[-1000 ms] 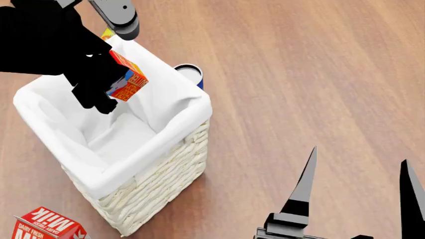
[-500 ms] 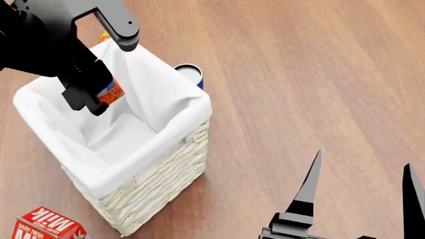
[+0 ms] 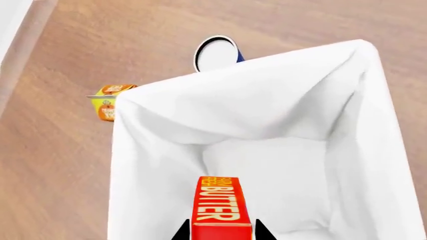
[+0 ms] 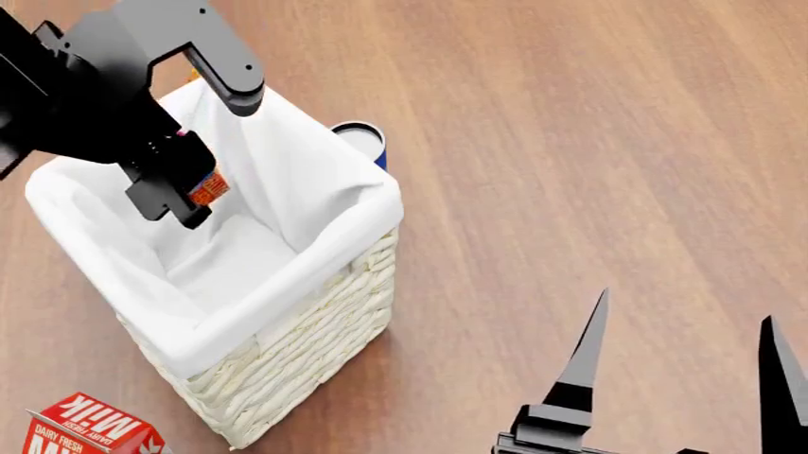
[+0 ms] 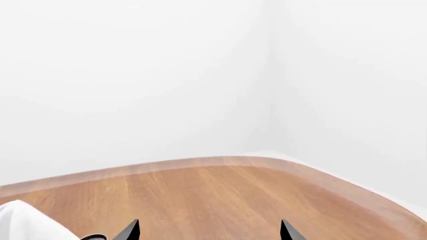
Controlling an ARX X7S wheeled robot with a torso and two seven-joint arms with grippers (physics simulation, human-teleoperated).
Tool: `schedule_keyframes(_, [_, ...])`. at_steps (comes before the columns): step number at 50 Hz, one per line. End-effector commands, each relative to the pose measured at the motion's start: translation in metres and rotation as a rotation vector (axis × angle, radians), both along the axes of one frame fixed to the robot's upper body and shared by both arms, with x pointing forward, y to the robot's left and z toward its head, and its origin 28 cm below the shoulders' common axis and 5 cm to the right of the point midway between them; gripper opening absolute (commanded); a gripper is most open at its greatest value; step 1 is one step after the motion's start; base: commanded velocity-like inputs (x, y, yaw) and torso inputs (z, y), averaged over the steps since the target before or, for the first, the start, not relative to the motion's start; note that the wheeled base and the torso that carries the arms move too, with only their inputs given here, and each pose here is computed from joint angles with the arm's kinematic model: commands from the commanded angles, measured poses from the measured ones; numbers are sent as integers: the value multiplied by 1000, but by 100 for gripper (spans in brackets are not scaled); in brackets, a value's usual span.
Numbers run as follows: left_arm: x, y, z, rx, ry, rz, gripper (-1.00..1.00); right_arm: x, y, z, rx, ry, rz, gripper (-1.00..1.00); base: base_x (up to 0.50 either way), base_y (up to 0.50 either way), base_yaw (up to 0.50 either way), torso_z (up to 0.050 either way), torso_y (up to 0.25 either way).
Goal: Pick up the butter and put it in the basket.
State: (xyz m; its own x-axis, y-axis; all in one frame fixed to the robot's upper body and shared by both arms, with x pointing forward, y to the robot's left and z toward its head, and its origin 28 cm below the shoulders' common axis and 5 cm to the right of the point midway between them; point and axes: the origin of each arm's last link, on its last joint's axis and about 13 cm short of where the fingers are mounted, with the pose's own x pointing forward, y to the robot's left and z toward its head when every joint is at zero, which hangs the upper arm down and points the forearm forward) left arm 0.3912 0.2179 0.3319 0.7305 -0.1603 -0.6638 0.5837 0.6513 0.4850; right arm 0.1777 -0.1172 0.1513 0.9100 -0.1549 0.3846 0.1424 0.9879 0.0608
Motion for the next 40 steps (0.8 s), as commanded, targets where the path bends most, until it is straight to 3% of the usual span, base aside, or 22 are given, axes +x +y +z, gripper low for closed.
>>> schedule_keyframes(1, [6, -1, -6, 13, -30, 13, -100, 1, 0, -1, -2, 7, -3, 100, 0, 0, 0, 0, 0])
schedule_keyframes(40, [26, -5, -43, 48, 2, 24, -100, 0, -3, -1, -15, -10, -21, 100, 0, 0, 0, 0, 1])
